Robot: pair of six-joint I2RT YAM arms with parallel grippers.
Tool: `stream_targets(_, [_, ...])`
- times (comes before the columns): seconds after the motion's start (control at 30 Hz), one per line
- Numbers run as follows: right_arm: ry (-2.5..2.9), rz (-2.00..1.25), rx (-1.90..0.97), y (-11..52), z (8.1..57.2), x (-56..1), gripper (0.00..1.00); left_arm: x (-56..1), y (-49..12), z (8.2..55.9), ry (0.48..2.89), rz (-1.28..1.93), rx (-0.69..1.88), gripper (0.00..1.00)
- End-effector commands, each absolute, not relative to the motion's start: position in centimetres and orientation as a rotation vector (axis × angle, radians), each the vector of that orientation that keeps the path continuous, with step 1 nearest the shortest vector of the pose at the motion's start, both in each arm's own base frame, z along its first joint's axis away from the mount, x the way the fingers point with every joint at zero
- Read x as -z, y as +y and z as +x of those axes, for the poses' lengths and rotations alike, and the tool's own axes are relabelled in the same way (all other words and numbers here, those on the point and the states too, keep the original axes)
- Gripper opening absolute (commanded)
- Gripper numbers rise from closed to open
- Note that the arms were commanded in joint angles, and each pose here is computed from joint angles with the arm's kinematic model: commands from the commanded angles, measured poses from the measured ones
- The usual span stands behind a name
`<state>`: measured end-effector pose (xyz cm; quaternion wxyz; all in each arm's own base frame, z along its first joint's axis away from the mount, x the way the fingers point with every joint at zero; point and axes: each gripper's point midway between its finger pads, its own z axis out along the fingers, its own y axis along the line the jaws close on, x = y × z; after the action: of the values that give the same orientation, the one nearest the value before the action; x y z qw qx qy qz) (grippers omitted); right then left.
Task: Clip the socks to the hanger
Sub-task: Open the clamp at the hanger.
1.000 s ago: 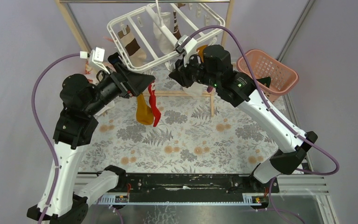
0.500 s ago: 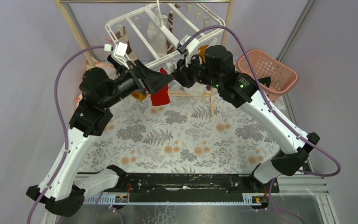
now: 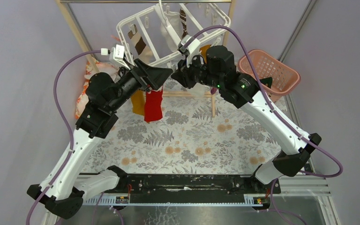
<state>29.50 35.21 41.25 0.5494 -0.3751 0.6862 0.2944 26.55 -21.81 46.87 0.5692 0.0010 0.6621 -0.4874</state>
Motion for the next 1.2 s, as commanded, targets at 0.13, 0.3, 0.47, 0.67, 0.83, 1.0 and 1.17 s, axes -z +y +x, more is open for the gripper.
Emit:
stream_targets(0.13, [1.623,-0.924,-0.764,35.3,27.8,-41.5,0.00,-48.7,-22.0,28.2,1.436,-0.018,1.136,0.87])
stream_targets(0.3, [1.624,-0.927,-0.773,35.3,27.6,-41.5,0.00,-48.6,-22.1,28.8,1.433,-0.025,1.130,0.86])
stream_targets(0.47, [1.624,-0.931,-0.772,35.3,27.6,-41.4,0.00,-47.9,-22.7,29.5,1.440,-0.031,1.146,0.86])
stream_targets(0.67, [1.626,-0.946,-0.779,35.2,27.3,-41.4,0.00,-47.1,-23.6,30.6,1.428,-0.020,1.156,0.82])
stream_targets(0.83, [1.637,-0.950,-0.786,34.9,26.8,-41.7,0.00,-46.4,-23.8,31.4,1.427,-0.016,1.127,0.82])
stream_targets(1.0, [1.624,-0.952,-0.791,34.4,26.2,-42.5,0.00,-46.4,-23.7,31.6,1.415,-0.014,1.106,0.81])
stream_targets(1.17, [1.612,-0.959,-0.810,34.4,25.7,-42.9,0.00,-46.3,-23.9,31.7,1.413,-0.002,1.093,0.74])
